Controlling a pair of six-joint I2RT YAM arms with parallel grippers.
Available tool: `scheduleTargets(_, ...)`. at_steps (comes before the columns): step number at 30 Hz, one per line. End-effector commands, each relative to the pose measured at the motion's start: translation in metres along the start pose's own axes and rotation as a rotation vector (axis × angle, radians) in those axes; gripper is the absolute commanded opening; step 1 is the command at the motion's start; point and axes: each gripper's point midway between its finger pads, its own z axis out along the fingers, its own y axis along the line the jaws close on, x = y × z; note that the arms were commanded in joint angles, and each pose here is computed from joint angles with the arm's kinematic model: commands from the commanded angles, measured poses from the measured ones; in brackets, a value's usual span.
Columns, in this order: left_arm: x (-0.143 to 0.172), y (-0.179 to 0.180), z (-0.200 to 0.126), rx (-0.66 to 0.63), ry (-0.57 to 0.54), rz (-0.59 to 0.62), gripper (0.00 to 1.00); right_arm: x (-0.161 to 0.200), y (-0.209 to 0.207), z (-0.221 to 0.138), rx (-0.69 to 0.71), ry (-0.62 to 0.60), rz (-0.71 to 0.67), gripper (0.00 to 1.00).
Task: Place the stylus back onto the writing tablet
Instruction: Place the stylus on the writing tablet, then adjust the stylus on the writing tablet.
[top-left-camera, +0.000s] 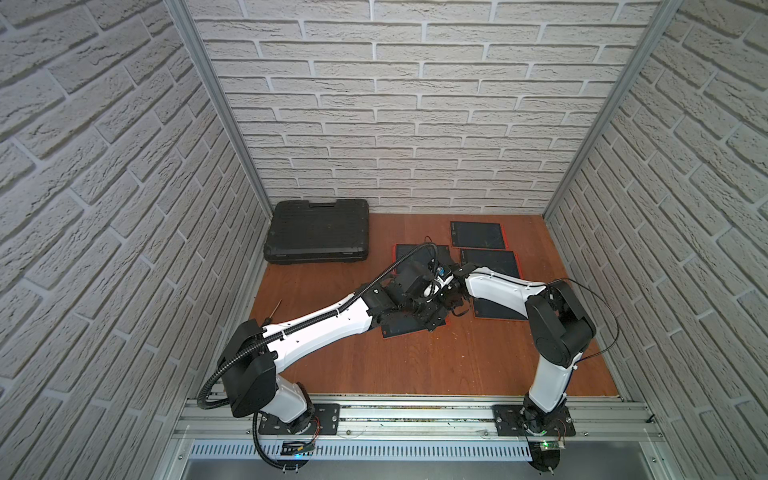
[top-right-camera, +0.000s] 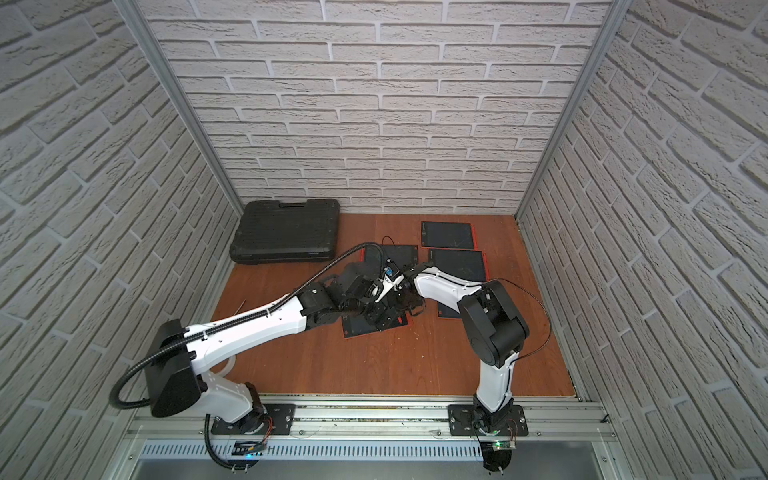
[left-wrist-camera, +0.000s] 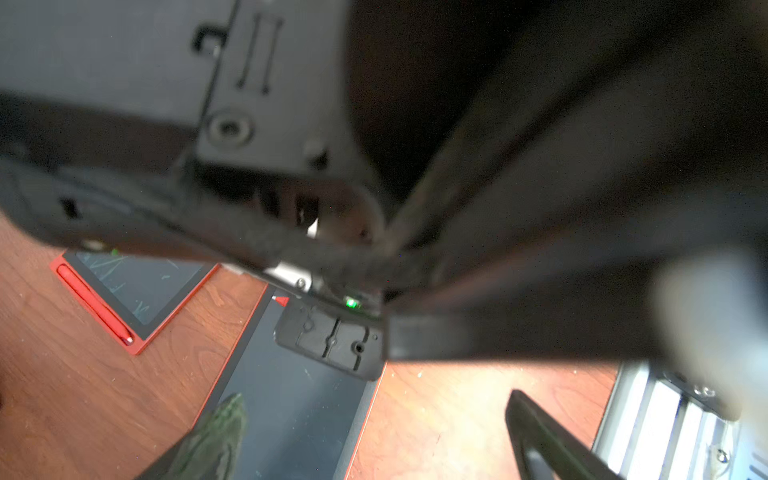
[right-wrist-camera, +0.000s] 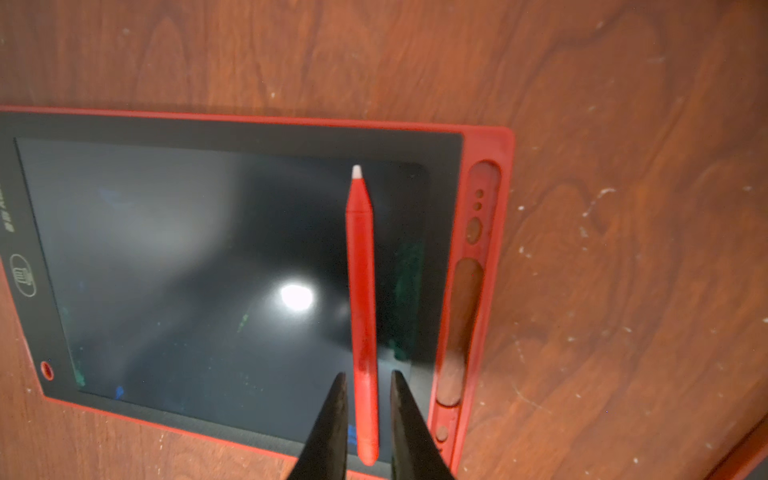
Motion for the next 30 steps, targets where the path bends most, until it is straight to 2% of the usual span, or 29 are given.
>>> scheduleTargets(1,-0.014,-0.003,-0.009,0.003,-0.057,0.024,0.97,-0.006,0.003,-0.001,0.031,-0.013,-0.018,0.20)
scheduleTargets(30,-0.012,-0.010,-0.006,0.021,-0.054,0.036,0.98,0.000,0.007,0.013,0.124,0.041,-0.121,0.19)
